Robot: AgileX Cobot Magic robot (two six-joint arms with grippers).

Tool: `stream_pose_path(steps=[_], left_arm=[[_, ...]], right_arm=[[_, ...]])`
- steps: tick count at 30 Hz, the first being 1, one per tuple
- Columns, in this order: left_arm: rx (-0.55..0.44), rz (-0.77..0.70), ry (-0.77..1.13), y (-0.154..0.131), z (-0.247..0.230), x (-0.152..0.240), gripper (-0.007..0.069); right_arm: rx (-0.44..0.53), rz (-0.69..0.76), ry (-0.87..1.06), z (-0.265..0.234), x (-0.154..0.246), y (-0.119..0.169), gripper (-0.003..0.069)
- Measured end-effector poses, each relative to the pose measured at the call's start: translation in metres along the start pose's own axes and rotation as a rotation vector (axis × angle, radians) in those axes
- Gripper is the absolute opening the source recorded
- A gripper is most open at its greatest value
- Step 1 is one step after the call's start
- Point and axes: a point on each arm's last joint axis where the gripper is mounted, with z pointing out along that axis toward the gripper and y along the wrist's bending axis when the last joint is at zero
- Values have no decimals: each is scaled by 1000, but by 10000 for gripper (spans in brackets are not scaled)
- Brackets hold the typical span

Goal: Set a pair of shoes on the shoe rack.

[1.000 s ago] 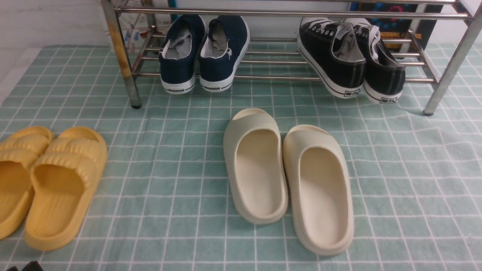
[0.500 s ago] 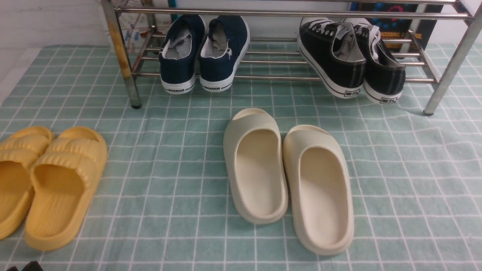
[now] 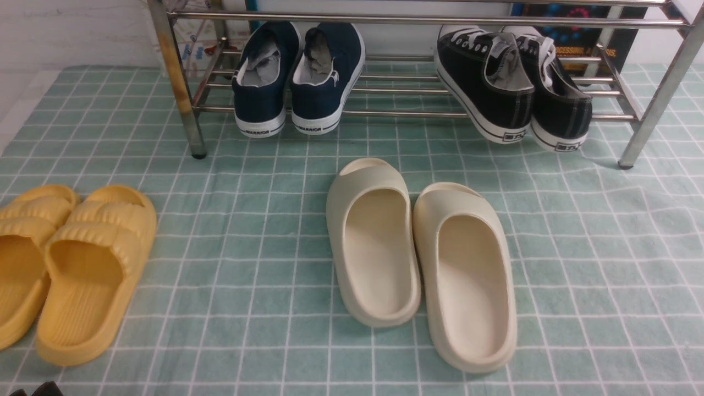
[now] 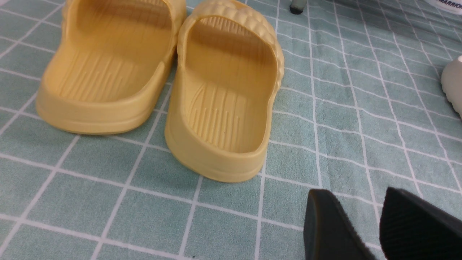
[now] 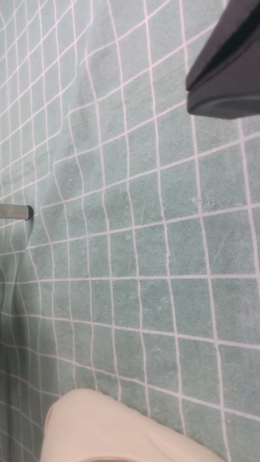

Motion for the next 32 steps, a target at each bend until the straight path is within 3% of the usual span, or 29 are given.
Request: stream_pose_path(steps=[32], left_arm=[[0,0,0,0,0,0,239]], right_arm=[[0,0,-1,0,0,0,83]])
